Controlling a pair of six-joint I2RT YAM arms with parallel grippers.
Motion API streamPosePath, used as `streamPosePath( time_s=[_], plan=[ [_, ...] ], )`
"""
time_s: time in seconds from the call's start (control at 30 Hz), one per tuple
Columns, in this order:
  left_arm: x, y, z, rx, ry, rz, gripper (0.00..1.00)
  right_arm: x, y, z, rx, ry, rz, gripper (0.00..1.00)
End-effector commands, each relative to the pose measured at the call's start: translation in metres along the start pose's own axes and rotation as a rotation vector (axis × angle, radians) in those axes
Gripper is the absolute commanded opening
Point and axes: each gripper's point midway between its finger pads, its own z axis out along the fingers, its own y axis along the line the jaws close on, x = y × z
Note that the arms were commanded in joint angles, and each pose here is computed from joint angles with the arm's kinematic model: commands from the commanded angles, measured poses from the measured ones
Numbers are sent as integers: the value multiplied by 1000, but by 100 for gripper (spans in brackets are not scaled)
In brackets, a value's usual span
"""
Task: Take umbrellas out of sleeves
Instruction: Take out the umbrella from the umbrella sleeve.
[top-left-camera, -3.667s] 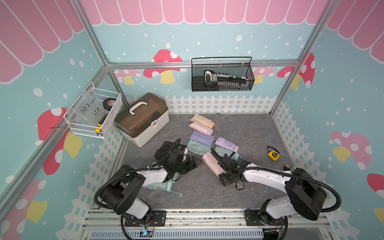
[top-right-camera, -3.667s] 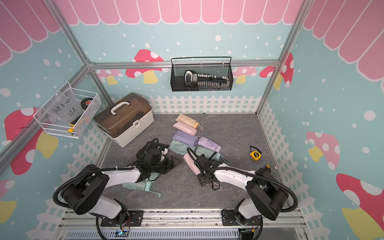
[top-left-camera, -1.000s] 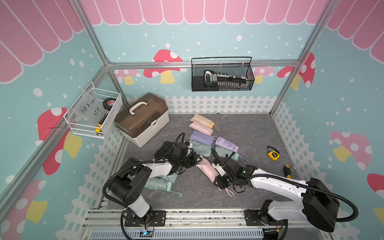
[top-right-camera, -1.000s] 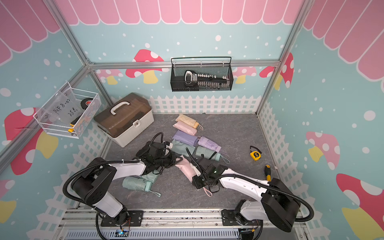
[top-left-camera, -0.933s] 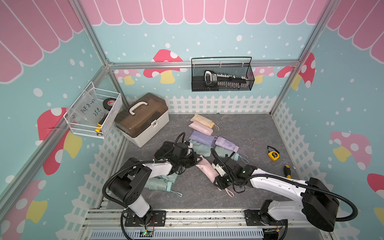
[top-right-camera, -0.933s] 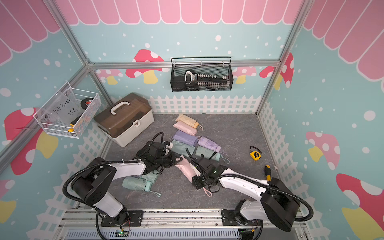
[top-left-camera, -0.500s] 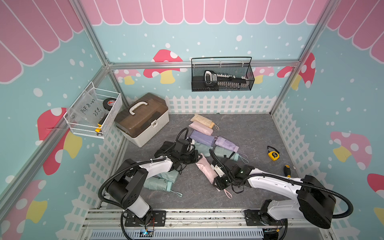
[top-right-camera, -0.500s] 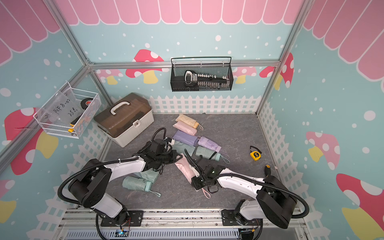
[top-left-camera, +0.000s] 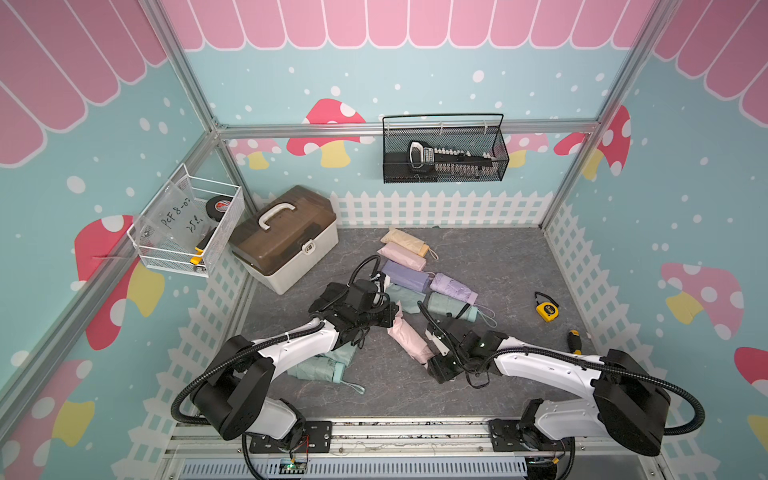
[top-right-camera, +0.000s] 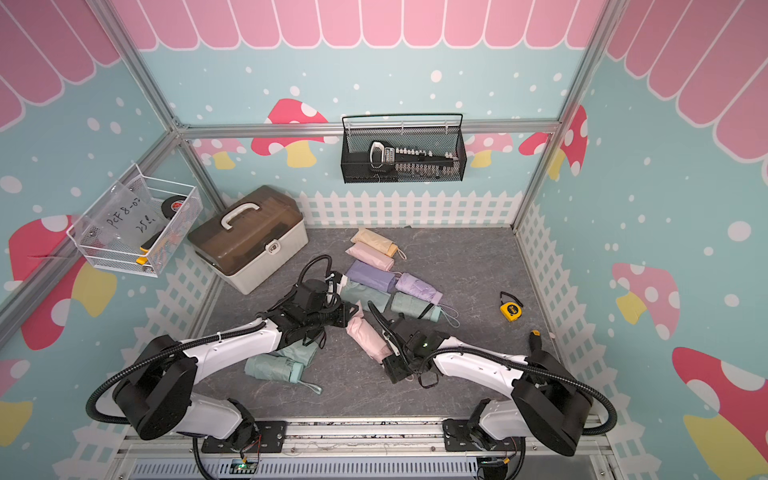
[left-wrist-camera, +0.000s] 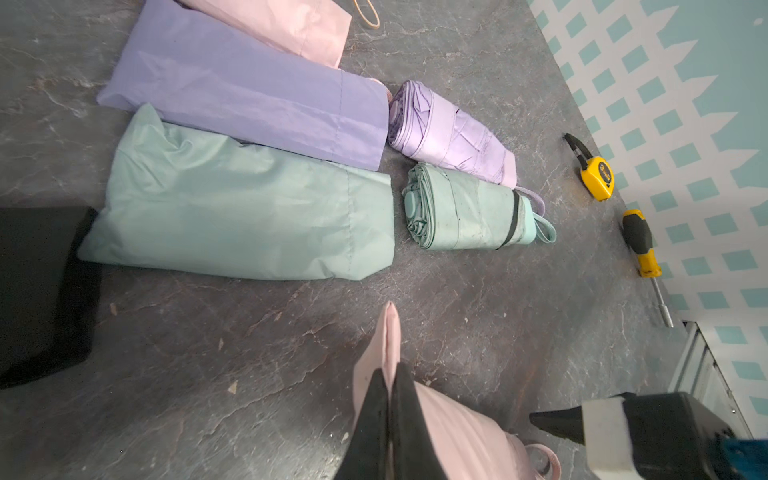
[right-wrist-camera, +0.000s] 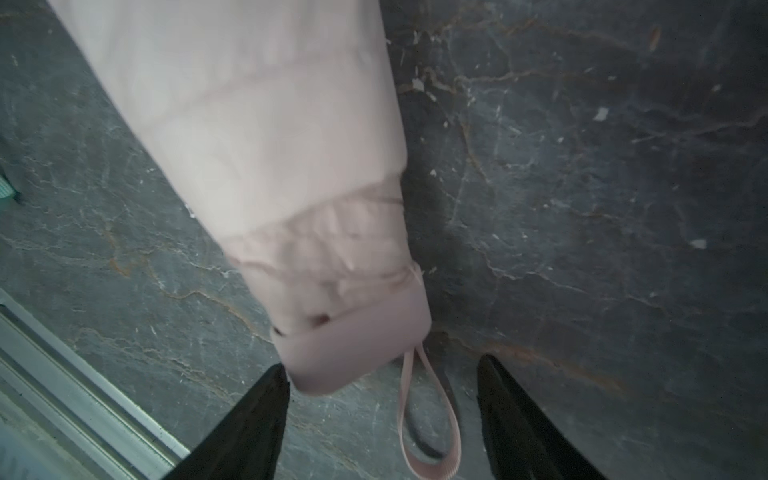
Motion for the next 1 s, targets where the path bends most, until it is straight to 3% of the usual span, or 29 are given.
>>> streamPosePath(
  time_s=[0.0,0.23,0.43,0.97],
  plan=[
    [-21,-18,-4,55,-50,45,0,0,2,2,-2,24,-33,70],
    [-44,-46,-31,131,-91,43,0,-17,5,-9,-3,-50,-63,71],
    [-56,-66,-49,185,-116,33,0,-34,18,-18,-75,-165,-118,87],
    [-32,-40,-34,93,-65,49,0,-83,25,21,-49,-271,-206,87]
  ],
)
